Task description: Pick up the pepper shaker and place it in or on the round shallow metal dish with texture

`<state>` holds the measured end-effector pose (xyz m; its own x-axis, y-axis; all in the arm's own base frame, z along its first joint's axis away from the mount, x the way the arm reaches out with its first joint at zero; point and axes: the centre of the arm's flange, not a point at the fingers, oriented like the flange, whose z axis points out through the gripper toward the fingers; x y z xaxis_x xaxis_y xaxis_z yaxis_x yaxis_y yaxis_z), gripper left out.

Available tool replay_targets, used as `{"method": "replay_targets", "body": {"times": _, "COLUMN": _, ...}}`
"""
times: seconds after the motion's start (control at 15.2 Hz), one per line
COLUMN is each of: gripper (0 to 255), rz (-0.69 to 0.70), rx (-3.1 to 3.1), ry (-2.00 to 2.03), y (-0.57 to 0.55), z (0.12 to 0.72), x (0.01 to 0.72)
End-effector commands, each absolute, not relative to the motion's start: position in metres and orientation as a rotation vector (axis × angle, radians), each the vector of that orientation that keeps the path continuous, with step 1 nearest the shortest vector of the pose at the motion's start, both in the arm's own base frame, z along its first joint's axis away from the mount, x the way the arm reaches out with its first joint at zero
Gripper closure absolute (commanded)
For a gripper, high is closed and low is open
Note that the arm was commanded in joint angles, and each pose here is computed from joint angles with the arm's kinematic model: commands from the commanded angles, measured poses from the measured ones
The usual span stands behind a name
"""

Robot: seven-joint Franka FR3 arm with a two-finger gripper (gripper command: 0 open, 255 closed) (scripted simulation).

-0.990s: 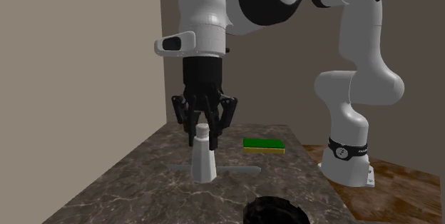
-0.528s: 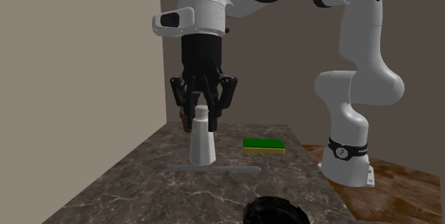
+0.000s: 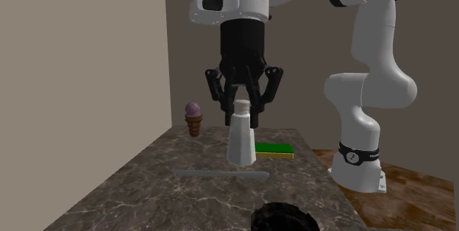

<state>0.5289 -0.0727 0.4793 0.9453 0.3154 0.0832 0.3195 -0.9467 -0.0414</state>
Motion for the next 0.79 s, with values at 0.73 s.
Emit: {"method": "replay_targets", "body": {"times": 0.73, "gripper": 255, "rz": -0.117, "rx": -3.045, "ry": -0.495, "y": 0.004, "z": 0.455, "x": 0.487}}
